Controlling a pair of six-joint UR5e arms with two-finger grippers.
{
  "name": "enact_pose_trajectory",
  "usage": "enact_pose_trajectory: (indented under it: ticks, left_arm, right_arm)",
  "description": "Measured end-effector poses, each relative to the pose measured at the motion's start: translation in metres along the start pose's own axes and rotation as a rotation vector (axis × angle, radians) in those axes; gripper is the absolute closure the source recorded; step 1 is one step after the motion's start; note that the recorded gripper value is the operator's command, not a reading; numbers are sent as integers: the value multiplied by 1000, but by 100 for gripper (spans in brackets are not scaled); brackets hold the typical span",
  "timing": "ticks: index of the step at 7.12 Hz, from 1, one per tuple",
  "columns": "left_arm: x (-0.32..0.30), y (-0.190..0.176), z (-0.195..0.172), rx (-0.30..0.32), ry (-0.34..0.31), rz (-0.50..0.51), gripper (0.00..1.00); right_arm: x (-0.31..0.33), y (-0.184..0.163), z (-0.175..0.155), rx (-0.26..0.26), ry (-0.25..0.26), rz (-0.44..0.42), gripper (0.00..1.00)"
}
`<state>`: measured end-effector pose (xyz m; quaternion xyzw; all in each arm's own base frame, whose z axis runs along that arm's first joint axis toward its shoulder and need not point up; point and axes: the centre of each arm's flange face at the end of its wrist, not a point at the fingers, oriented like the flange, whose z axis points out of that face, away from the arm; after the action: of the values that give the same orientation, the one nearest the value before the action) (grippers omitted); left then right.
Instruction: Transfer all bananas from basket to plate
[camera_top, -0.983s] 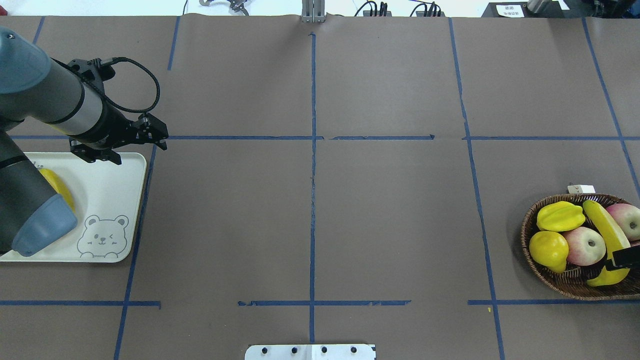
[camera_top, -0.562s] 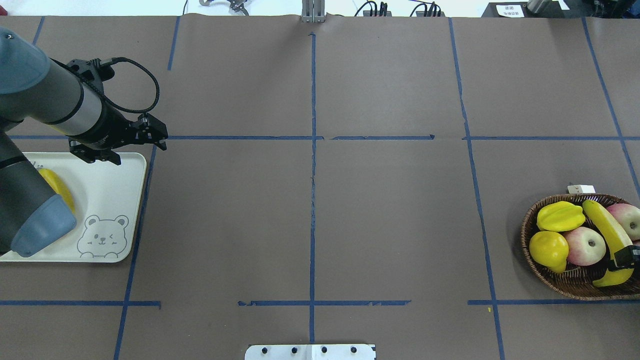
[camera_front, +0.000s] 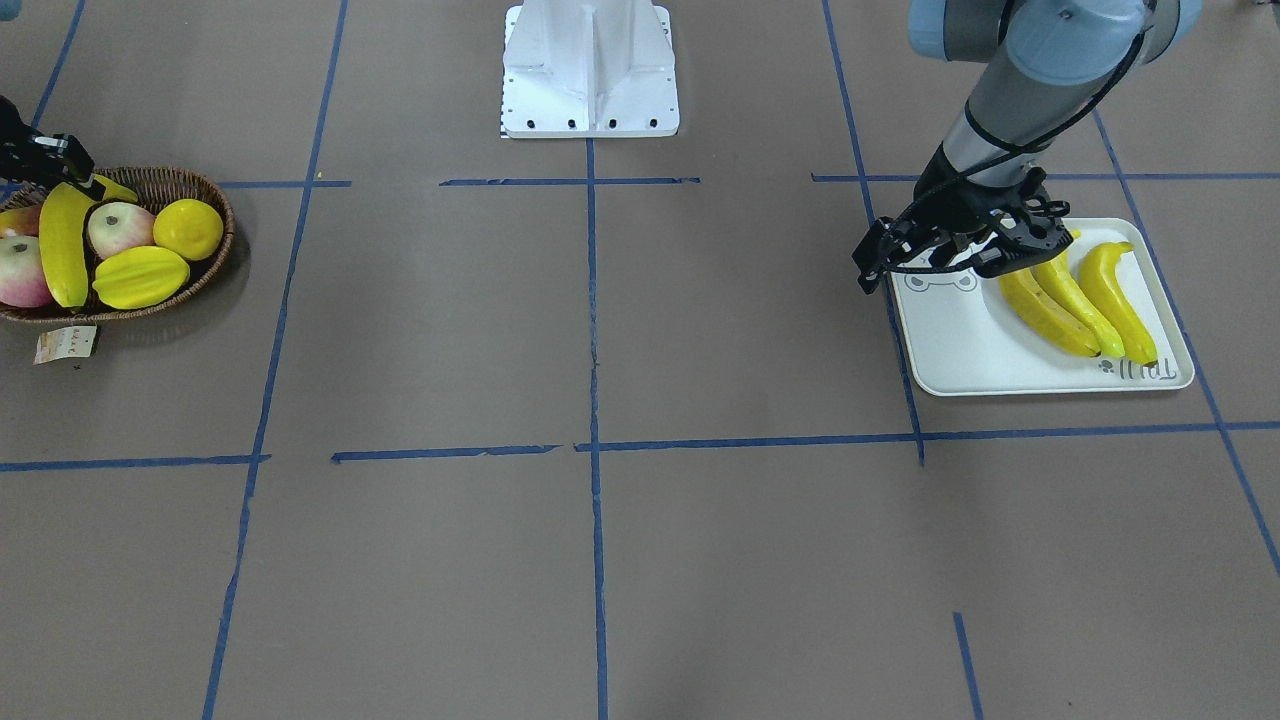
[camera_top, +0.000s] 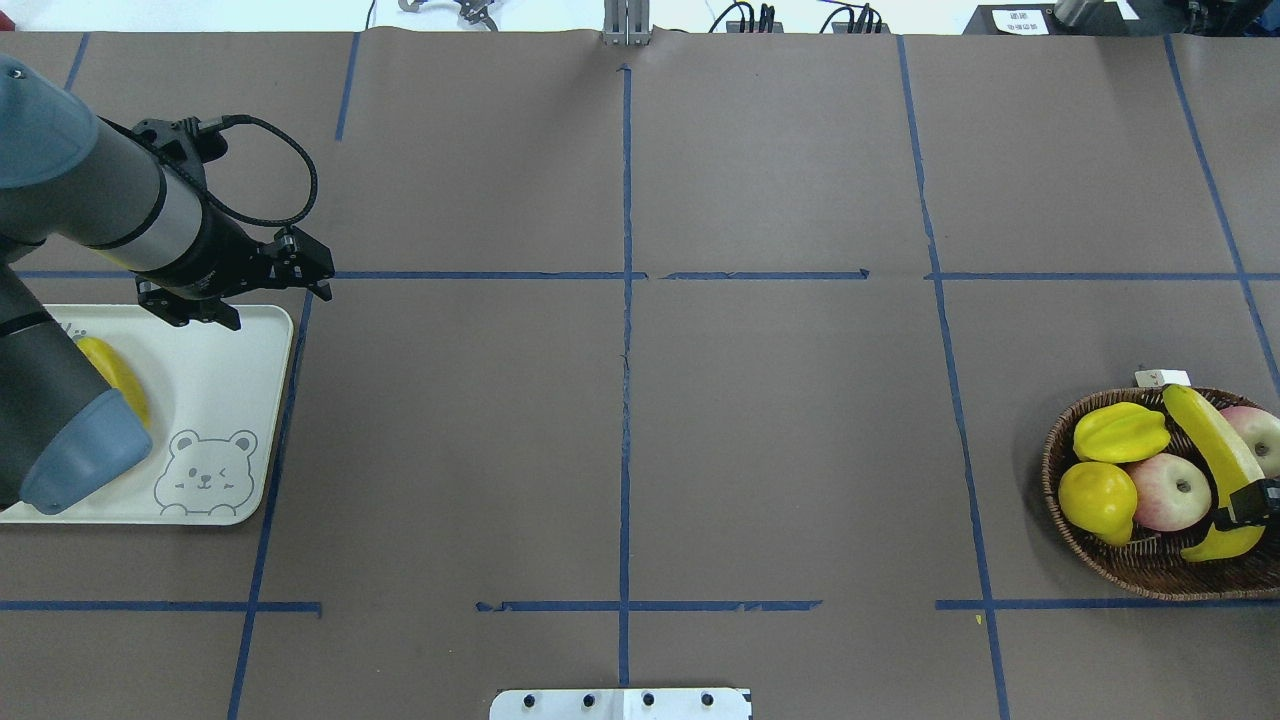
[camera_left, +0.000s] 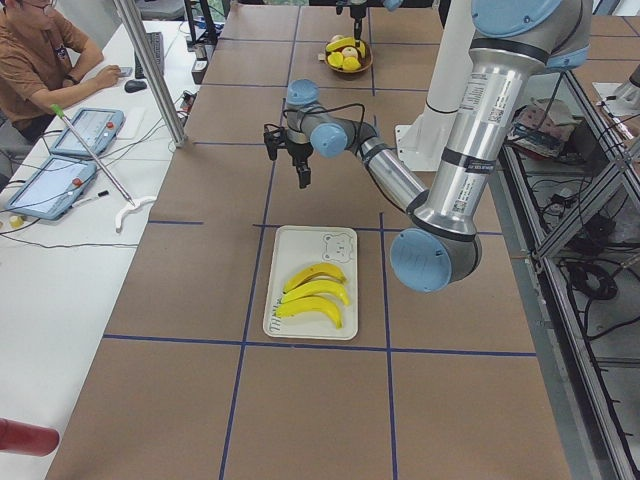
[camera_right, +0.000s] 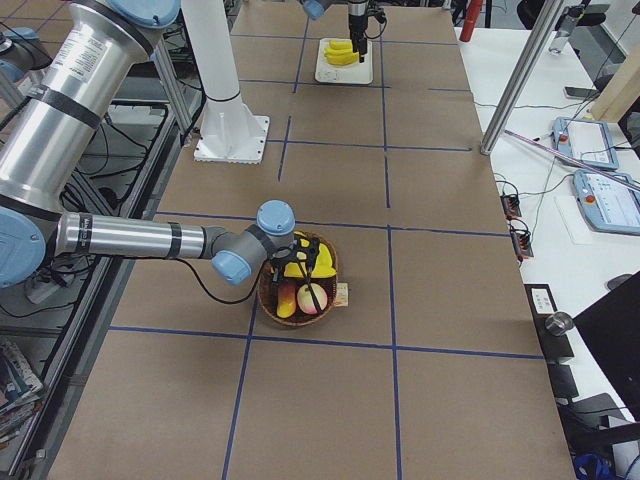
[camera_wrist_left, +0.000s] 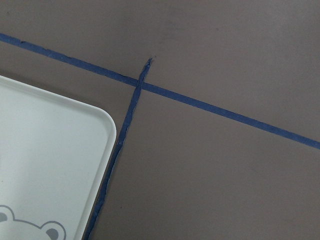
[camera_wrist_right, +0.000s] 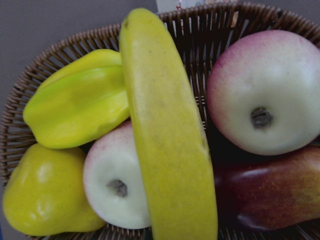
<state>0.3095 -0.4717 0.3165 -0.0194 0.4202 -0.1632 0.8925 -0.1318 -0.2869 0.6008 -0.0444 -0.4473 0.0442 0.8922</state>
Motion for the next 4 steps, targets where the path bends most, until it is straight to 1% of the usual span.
enact_pose_trajectory:
  ticks: [2,3,4]
  left_arm:
    - [1,0,-1,0,3,2,0]
    - [2,0,0,-2,2,2,0]
    - [2,0,2,-4,-1,2,0]
  right_arm:
    - [-17,-3,-31,46,-50,-5,100]
    - [-28,-8,-46,80,-75,-12,100]
    - [-41,-20,-60,114,-105,-18,100]
